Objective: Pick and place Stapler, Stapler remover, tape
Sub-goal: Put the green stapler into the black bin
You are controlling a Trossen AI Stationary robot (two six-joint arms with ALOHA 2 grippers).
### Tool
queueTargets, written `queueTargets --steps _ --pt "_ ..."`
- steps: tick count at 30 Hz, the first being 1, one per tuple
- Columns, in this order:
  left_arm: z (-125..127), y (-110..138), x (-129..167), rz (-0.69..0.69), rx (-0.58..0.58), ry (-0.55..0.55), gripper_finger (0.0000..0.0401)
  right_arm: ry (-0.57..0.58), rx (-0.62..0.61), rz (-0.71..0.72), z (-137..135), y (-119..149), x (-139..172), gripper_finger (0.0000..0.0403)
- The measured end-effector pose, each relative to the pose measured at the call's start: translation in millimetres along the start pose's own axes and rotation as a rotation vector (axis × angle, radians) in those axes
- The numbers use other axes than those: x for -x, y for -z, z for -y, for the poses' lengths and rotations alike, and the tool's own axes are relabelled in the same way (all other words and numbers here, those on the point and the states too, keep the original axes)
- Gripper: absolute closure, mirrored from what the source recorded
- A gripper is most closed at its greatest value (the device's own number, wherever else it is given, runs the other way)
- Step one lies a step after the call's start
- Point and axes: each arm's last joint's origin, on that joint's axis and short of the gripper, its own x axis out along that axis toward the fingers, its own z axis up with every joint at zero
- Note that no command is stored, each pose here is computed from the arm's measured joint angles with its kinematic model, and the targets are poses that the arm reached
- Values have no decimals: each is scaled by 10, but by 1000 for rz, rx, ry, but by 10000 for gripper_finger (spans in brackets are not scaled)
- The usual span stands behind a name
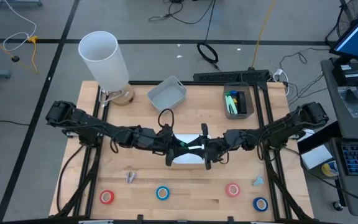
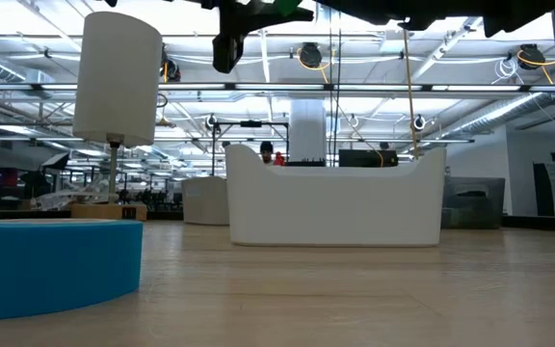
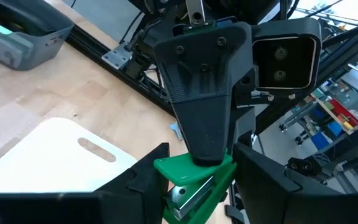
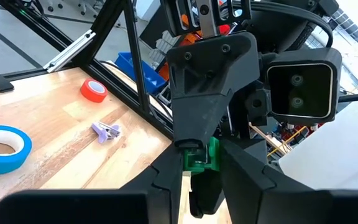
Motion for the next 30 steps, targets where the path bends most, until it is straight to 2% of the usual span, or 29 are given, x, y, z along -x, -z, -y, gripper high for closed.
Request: queueTargets --steps 20,30 --pt "-10 -14 -2 5 1 6 228 -4 -7 -8 -5 7 0 340" --pt "-34 -64 7 16 -43 5 228 21 -4 -28 2 9 -1 340"
